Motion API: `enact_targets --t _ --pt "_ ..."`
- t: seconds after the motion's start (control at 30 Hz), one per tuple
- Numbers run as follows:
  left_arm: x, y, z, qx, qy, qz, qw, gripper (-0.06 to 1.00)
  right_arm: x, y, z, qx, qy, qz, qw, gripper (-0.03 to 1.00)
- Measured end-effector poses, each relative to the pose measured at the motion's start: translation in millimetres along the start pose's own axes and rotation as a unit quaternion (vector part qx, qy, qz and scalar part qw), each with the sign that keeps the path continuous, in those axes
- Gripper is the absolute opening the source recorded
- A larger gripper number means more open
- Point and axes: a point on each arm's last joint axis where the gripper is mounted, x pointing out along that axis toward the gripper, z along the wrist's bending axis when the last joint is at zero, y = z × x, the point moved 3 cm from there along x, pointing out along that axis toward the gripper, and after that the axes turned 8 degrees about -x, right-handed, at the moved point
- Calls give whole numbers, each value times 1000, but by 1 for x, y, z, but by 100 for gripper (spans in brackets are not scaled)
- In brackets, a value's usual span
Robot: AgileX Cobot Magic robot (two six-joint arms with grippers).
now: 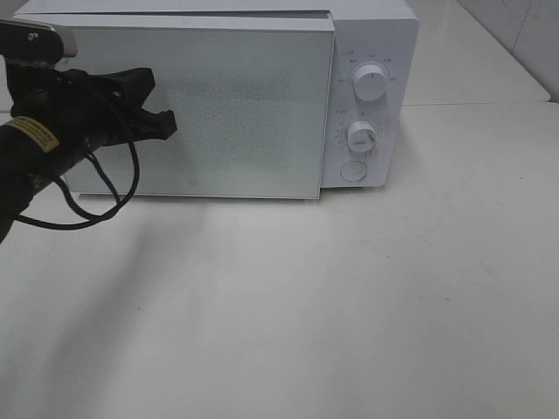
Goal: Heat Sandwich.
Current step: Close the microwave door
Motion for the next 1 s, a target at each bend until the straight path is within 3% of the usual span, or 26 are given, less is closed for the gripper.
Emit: enact_targets --t 0.37,0.63,1.0 --pt "25 9 -20 -22 -8 -3 1000 0 0 0 0 0 0 0 1000 77" --pt "50 13 -56 4 24 4 1000 0 0 0 0 0 0 0 1000 77" --pt "79 17 -81 20 15 22 999 0 0 0 0 0 0 0 1000 77"
